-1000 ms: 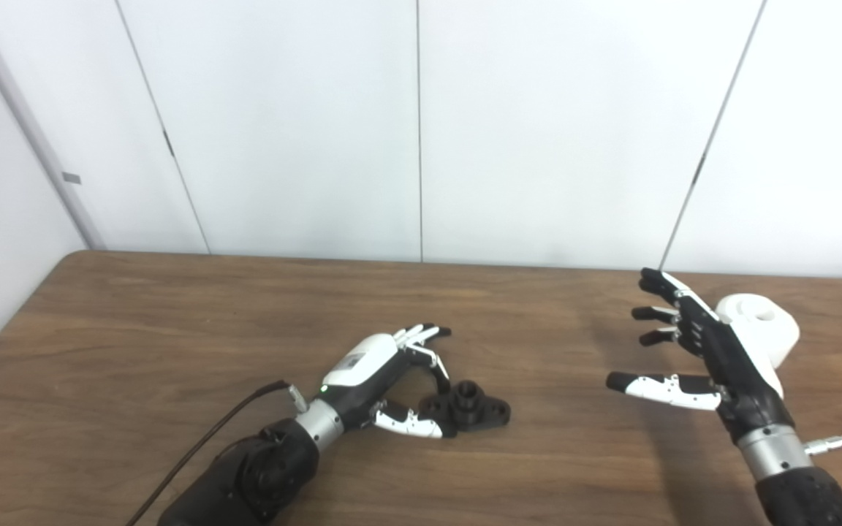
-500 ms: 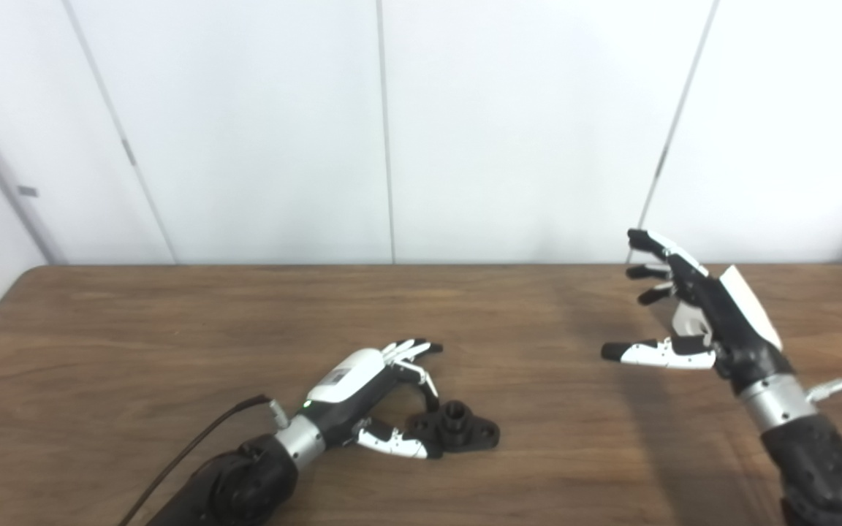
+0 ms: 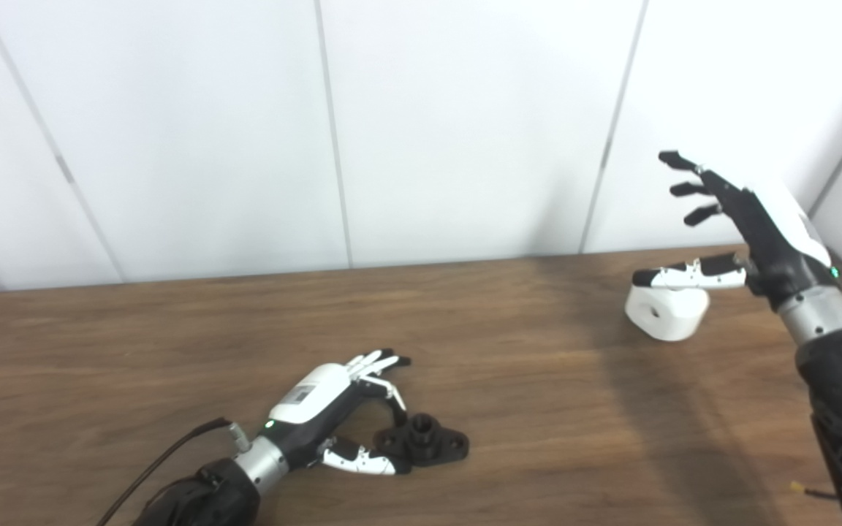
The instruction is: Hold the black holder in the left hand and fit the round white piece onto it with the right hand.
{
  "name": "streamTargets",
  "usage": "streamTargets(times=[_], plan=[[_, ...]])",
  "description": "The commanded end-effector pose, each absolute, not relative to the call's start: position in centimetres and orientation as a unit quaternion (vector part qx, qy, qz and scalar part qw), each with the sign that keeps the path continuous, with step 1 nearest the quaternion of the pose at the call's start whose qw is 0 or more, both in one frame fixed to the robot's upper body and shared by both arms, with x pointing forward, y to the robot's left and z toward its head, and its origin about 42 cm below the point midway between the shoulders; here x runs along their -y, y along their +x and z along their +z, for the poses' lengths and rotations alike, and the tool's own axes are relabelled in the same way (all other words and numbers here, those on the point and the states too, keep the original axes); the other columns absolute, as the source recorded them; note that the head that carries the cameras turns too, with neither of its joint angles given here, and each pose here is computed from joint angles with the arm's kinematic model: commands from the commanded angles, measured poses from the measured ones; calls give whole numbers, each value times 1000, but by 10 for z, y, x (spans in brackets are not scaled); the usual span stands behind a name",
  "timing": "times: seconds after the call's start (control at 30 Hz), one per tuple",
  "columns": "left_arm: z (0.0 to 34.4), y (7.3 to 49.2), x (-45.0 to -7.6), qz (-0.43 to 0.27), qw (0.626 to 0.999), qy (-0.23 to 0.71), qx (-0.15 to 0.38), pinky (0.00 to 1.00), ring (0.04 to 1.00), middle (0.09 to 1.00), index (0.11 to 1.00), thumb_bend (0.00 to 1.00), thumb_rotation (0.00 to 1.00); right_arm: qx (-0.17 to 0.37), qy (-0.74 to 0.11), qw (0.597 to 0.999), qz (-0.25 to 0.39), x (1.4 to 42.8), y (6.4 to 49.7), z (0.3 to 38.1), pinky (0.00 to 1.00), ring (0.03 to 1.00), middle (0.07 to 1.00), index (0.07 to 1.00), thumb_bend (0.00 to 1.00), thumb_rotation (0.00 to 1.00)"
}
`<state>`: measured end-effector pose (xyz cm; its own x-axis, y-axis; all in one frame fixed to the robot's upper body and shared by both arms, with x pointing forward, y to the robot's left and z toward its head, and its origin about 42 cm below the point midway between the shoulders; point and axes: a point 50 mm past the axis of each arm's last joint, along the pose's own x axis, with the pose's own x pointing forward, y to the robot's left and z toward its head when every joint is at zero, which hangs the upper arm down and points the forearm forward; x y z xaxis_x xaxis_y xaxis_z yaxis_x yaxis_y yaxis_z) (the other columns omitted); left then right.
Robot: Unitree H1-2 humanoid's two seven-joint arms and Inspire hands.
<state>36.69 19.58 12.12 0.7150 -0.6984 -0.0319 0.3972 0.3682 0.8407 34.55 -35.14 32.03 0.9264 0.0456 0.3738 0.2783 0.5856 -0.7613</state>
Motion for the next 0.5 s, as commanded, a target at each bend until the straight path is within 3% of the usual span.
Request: streamTargets(times=[0.0, 0.03, 0.1, 0.17, 0.47], plan=[[77, 338, -212, -406, 761, 499, 85, 1000, 1000, 945, 483, 525, 60, 210, -467, 854, -87, 357, 345, 353, 620, 799, 890, 872, 792, 215], [76, 338, -214, -404, 760, 501, 86, 1000, 1000, 944, 483, 525, 60, 196, -483, 850, -77, 363, 345, 357, 622, 800, 890, 873, 793, 214], [75, 338, -217, -402, 760, 502, 90, 1000, 1000, 941, 483, 525, 60, 162, -509, 844, -51, 372, 344, 365, 767, 916, 975, 934, 927, 318], [75, 338, -221, -399, 762, 501, 89, 1000, 1000, 940, 483, 525, 60, 130, -537, 833, -30, 384, 340, 376, 808, 962, 992, 949, 972, 358], [68, 335, -230, -399, 771, 489, 90, 1000, 1000, 939, 482, 525, 61, 56, -579, 813, -20, 396, 337, 390, 820, 1000, 1000, 936, 1000, 383]])
